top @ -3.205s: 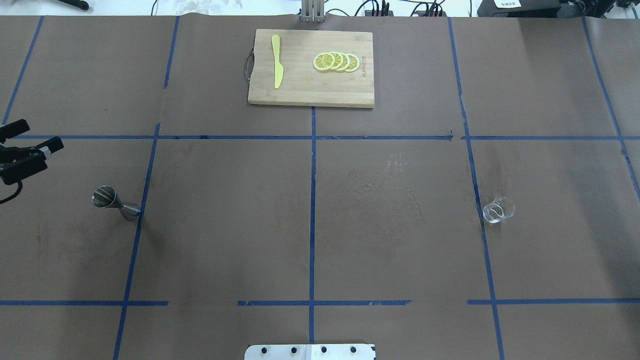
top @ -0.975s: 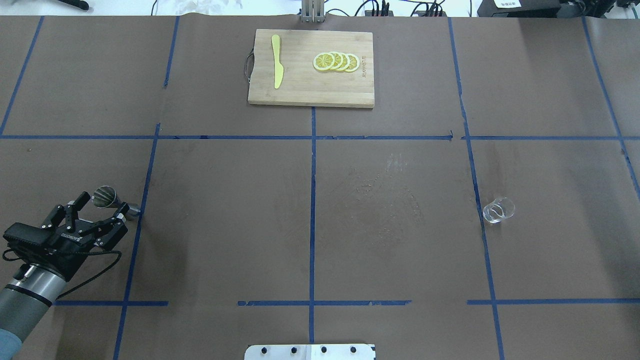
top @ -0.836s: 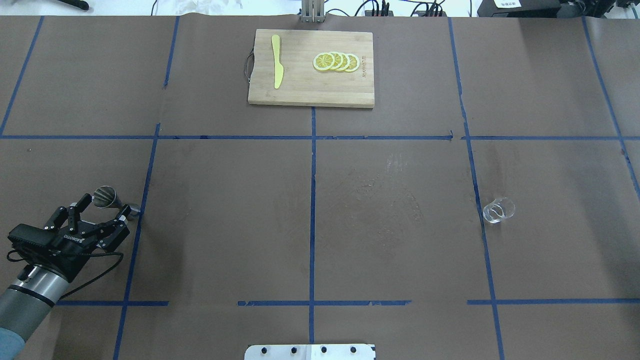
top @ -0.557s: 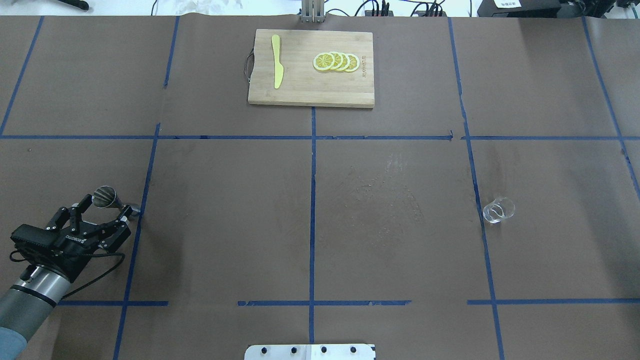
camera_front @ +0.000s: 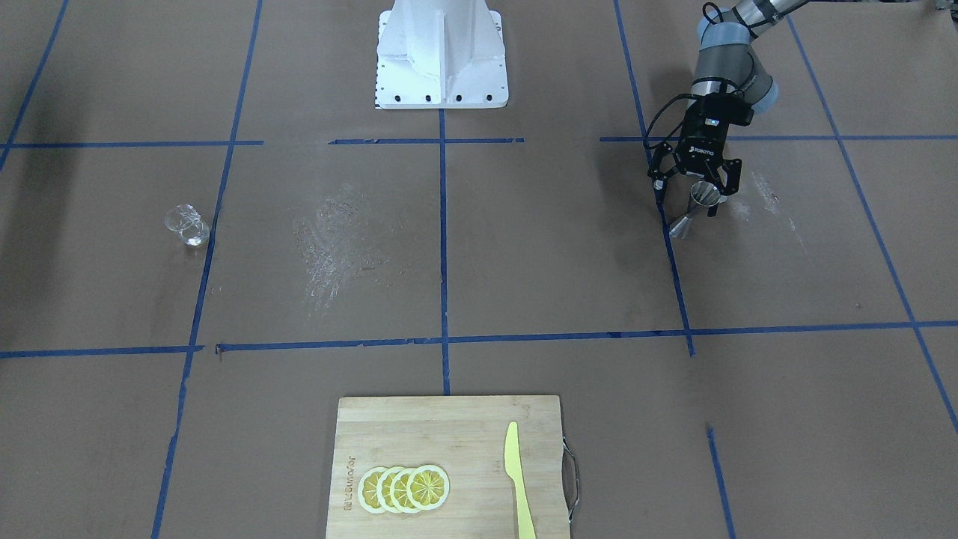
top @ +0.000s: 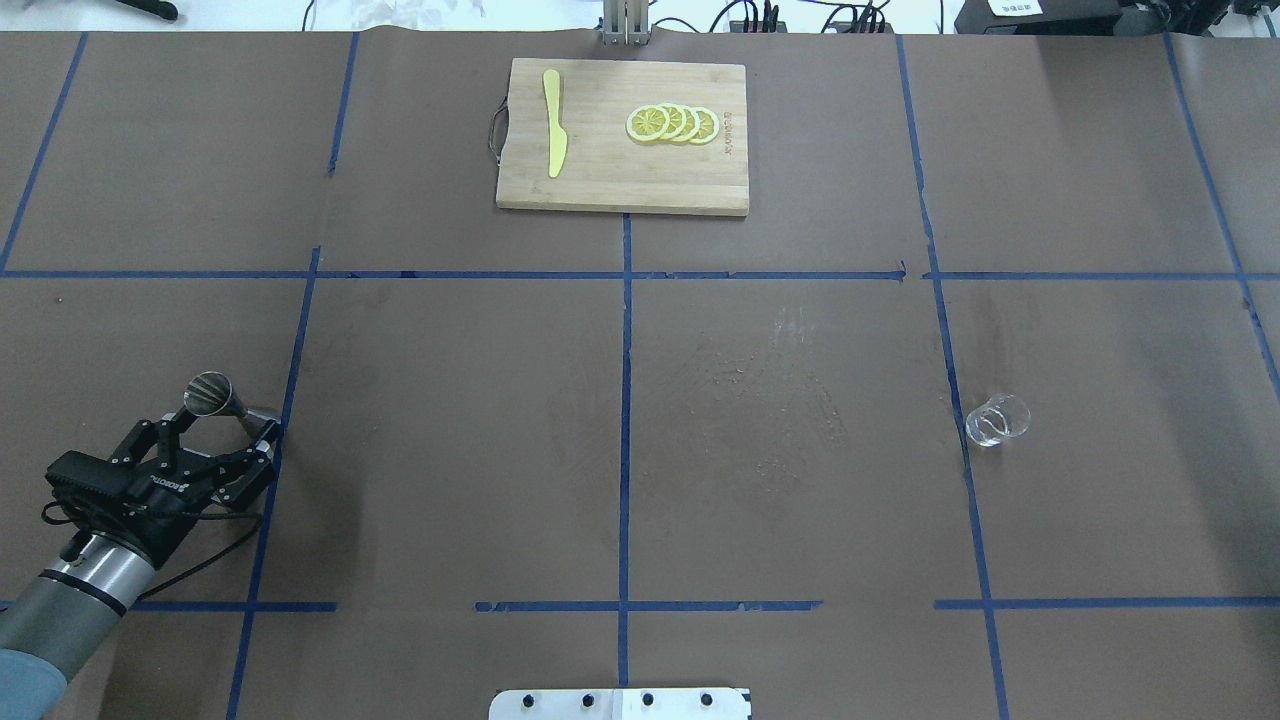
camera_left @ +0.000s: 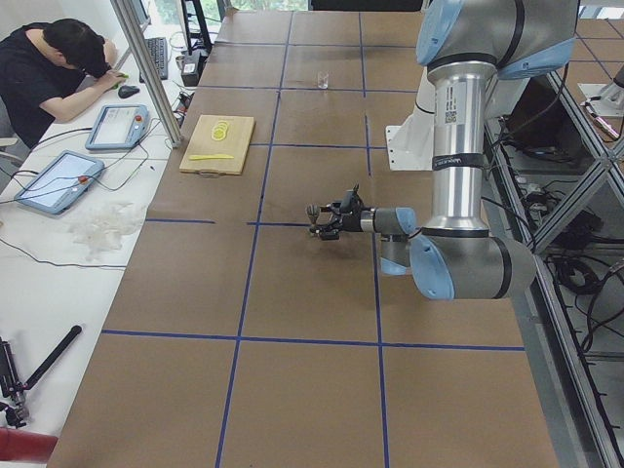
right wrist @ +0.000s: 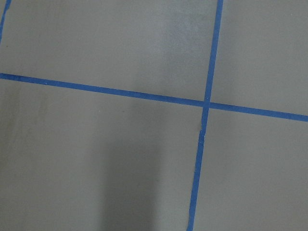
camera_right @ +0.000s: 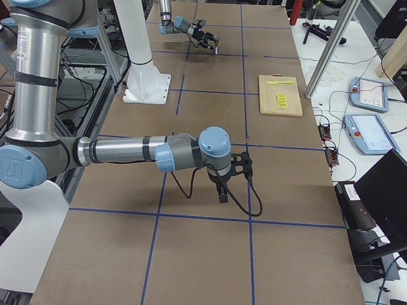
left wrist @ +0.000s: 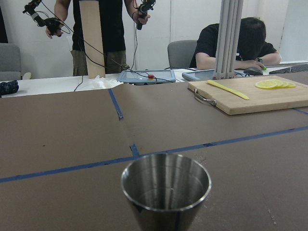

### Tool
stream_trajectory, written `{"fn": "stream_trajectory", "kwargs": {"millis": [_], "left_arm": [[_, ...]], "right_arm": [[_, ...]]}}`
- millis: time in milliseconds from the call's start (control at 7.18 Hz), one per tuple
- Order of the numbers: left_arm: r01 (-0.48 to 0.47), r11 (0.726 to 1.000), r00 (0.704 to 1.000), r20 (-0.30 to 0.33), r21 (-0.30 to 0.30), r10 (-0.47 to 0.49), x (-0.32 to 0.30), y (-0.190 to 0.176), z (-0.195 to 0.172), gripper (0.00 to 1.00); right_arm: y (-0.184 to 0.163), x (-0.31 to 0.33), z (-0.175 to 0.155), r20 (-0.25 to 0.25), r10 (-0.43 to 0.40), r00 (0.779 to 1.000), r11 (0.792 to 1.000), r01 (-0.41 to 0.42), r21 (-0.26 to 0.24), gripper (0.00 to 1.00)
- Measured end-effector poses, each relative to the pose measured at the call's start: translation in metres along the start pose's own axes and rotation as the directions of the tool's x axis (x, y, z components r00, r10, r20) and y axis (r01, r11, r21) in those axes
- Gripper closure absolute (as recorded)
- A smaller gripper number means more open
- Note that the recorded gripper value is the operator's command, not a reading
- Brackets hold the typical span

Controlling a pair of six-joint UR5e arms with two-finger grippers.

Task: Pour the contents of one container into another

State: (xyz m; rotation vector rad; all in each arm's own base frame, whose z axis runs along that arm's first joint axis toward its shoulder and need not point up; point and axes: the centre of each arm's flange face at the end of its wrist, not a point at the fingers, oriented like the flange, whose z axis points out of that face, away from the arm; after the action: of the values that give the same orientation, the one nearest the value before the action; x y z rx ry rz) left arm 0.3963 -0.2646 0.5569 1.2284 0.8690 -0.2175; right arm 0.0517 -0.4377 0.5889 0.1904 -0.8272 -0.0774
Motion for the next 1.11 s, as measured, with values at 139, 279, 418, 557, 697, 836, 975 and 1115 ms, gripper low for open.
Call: {"fn": "stream_trajectory", "kwargs": {"millis": [139, 279, 418, 557, 697, 836, 975, 1115], "left_arm": [[0.000, 1.000, 1.000, -0.010, -0.011, 0.000, 0.003, 0.004, 0.002, 0.04], [0.002, 1.000, 1.000, -0.014, -0.016, -0.002, 0.004, 0.005, 0.003, 0.04], [0.009, 1.000, 1.000, -0.017, -0.015, -0.009, 0.004, 0.005, 0.003, 0.04], [0.019, 1.000, 1.000, -0.021, -0.012, -0.020, 0.002, 0.004, 0.002, 0.04], [0.027, 1.000, 0.999, -0.024, -0.008, -0.028, -0.001, 0.003, 0.001, 0.04], [0.031, 0.999, 0.999, -0.025, -0.006, -0.031, -0.003, 0.002, 0.000, 0.04], [0.033, 0.999, 0.999, -0.024, -0.005, -0.033, -0.005, 0.002, -0.001, 0.04], [0.032, 0.999, 0.999, -0.022, -0.004, -0.032, -0.007, 0.002, -0.001, 0.09]], "right_arm": [[0.000, 0.000, 0.000, 0.000, 0.000, 1.000, 1.000, 0.000, 0.000, 0.00], [0.000, 0.000, 0.000, 0.000, 0.000, 1.000, 1.000, 0.000, 0.001, 0.00], [0.000, -0.001, -0.001, 0.000, -0.001, 1.000, 1.000, 0.001, 0.002, 0.00], [0.000, -0.002, -0.001, 0.000, -0.002, 1.000, 1.000, 0.002, 0.003, 0.00], [-0.001, -0.002, -0.002, 0.000, -0.003, 1.000, 1.000, 0.003, 0.003, 0.00], [-0.001, -0.002, -0.002, 0.000, -0.003, 1.000, 1.000, 0.003, 0.004, 0.00], [-0.001, -0.002, -0.002, 0.000, -0.003, 1.000, 1.000, 0.003, 0.004, 0.00], [-0.001, -0.002, -0.002, 0.000, -0.003, 1.000, 1.000, 0.003, 0.004, 0.00]]}}
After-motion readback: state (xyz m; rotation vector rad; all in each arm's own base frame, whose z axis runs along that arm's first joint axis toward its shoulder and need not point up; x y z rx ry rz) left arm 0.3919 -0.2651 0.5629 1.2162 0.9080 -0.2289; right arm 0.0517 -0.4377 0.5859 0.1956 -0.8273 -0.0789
